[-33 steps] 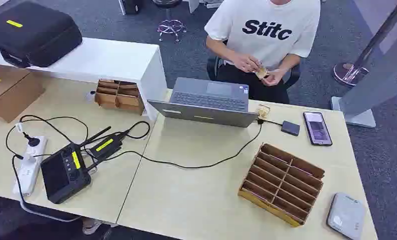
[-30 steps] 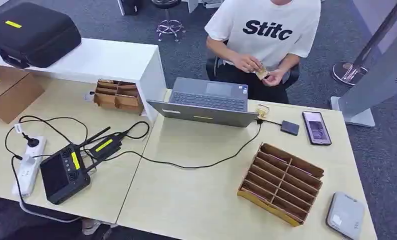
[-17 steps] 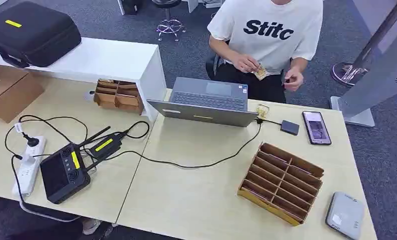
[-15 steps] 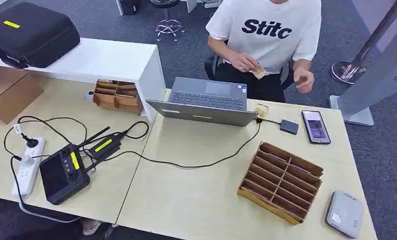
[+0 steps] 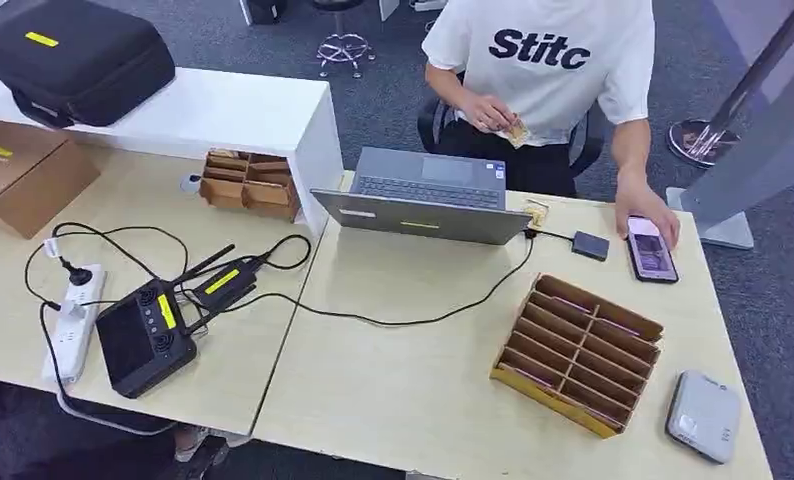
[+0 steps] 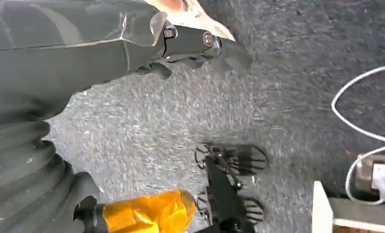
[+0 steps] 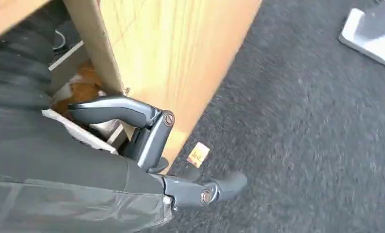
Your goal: Pass the card to the sensor for recognition and then transmit it.
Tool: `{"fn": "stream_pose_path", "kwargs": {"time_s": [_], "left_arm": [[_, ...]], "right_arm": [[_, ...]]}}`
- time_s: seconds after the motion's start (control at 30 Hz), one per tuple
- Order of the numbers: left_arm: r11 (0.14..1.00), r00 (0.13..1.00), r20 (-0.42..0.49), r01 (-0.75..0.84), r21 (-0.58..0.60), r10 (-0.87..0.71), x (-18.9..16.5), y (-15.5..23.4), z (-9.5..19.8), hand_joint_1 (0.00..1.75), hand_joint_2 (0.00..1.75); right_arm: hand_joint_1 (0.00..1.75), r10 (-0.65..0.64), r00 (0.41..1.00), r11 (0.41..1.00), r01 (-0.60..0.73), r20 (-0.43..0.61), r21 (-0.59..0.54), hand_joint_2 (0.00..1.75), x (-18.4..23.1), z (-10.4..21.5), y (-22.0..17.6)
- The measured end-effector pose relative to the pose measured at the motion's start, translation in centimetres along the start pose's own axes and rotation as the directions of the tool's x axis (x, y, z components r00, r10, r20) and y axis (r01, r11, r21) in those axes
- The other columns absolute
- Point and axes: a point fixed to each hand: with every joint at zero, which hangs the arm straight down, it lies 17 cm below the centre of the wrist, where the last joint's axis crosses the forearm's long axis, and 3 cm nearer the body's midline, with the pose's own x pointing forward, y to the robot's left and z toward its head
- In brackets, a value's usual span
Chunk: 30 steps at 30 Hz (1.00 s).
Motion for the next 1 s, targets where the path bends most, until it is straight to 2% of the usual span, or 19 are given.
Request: {"fn": "stream_pose_path", "kwargs": {"time_s": [0.13,0.37,1.0], "left_arm": [[1.0,1.0,-0.005,0.017,-0.024,-0.017,-0.1,-1.0,0.0,0.0,1.75],[0.998,0.999,0.0,0.037,-0.046,-0.037,-0.1,-2.3,0.0,0.0,1.75],[0.998,0.999,0.001,0.038,-0.052,-0.038,-0.1,-2.7,0.0,0.0,1.75]], "right_arm": [[0.0,-0.019,1.0,0.997,0.017,-0.021,-0.072,1.75,0.8,-0.4,-1.7],[0.0,-0.081,0.996,0.991,0.078,-0.029,-0.112,1.75,1.6,-0.6,-4.1],[0.0,-0.088,0.996,0.989,0.085,-0.02,-0.119,1.75,2.1,-0.7,-4.6]]}}
